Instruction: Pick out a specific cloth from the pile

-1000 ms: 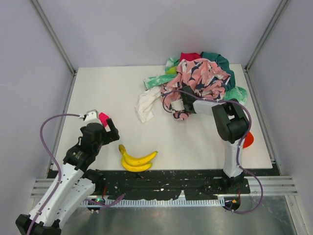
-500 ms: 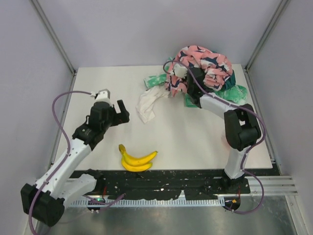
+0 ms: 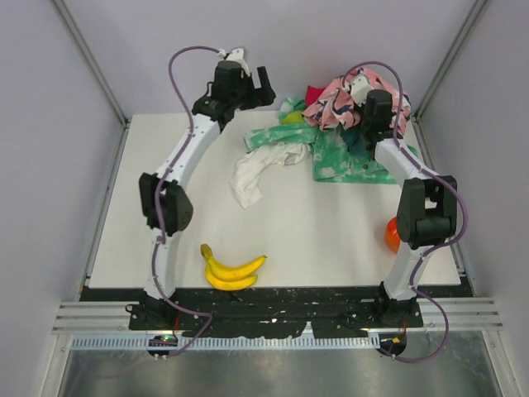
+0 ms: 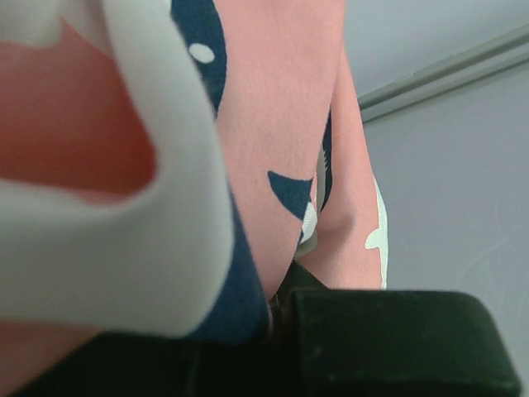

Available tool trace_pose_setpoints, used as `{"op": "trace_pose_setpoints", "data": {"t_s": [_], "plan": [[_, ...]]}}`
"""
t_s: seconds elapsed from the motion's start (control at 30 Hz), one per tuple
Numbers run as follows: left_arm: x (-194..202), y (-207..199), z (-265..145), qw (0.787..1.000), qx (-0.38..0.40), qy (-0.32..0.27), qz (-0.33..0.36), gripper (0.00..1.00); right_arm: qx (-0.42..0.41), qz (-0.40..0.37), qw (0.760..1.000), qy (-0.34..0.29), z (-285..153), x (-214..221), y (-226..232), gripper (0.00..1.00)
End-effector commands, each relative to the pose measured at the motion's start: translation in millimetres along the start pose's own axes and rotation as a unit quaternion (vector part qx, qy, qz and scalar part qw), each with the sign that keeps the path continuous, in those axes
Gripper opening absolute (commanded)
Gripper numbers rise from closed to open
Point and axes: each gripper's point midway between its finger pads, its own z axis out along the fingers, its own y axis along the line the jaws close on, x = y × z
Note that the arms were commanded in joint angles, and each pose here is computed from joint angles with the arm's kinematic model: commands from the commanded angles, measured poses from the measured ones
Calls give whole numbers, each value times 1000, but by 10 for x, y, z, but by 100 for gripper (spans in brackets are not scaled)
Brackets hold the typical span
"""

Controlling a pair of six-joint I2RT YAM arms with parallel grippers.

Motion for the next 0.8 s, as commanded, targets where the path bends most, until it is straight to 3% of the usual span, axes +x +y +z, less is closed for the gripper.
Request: {"op": "trace_pose_setpoints", "data": {"t_s": [0.0, 0.1, 0.17, 0.4, 0.6, 0.63, 0.77], "plan": [[50, -334, 638, 996, 83, 17, -41, 99, -12, 41, 999, 16, 96, 111, -115, 5], [80, -491, 1028, 980, 152, -32, -121, 100, -21, 32, 999, 25, 125, 246, -88, 5], [107, -467, 1182, 972, 151, -55, -170, 100, -24, 33, 999, 26, 131, 310, -70, 6], [422, -603, 1488, 971, 137, -64, -186, 92, -55, 30, 998, 24, 82, 400, 68, 5], [578, -648, 1653, 956, 162, -64, -235, 73, -57, 24, 998, 18, 5, 389, 46, 5], [611, -666, 1657, 955, 167, -60, -240, 64, -55, 24, 998, 19, -3, 404, 45, 5], [646, -864, 1556, 954, 193, -45, -225, 44, -54, 25, 998, 19, -7, 404, 41, 5]]}}
